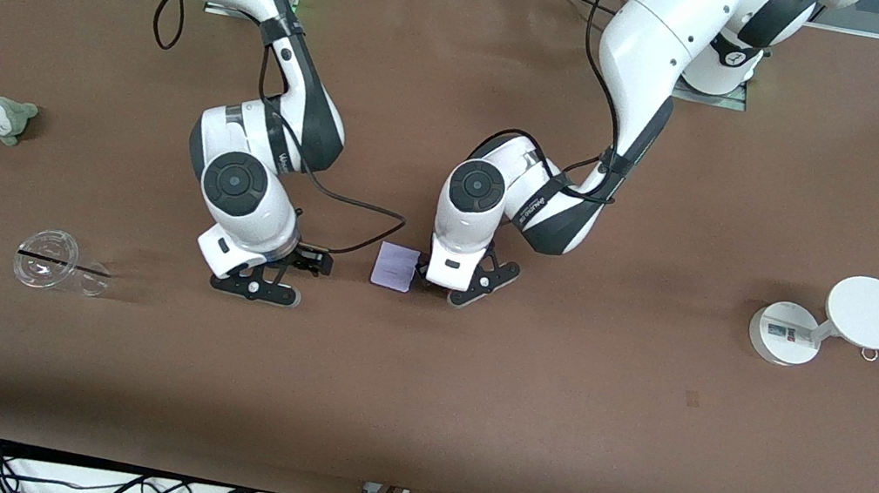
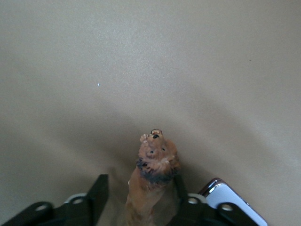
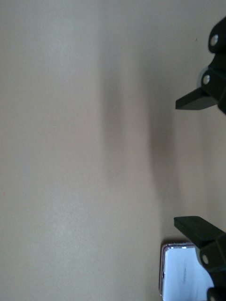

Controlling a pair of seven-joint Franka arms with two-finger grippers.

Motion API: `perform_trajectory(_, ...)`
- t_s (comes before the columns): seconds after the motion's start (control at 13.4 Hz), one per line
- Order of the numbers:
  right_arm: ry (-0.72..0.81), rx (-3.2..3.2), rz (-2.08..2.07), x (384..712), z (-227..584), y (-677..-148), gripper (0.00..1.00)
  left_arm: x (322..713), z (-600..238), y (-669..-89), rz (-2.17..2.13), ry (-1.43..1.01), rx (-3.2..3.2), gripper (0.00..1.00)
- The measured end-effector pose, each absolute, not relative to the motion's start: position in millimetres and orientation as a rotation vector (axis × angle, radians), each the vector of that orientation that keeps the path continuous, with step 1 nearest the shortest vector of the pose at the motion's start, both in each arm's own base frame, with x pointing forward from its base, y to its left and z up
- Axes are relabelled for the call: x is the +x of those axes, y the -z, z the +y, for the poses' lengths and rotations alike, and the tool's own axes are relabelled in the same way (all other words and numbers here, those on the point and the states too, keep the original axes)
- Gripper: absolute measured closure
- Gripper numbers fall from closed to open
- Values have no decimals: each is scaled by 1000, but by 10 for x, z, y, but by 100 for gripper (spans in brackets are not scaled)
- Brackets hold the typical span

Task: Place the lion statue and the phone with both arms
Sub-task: 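Grasp the lion statue with the left gripper while the right gripper grasps the phone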

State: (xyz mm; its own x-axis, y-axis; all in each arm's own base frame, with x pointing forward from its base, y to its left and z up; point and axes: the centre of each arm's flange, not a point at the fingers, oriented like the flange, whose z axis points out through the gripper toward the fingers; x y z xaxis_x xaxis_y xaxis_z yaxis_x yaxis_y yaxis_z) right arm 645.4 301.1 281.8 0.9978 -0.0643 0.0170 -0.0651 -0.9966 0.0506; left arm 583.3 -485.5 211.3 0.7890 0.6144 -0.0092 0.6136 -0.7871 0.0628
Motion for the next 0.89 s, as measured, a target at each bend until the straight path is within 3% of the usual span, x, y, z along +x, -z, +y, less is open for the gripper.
perform_trajectory(0.15,-32,3091,-97,6438,3068,-2783,0,5831,-4859,-2107,967,-20,2924,63)
perform_trajectory(0.67,-91,3106,-170,6253,3547,-2518,0,6370,-4136,-2288,828,-21,3006,63)
perform_trajectory(0.89,-115,3112,-238,6128,3795,-2345,0,6512,-3719,-2624,665,9,3086,63)
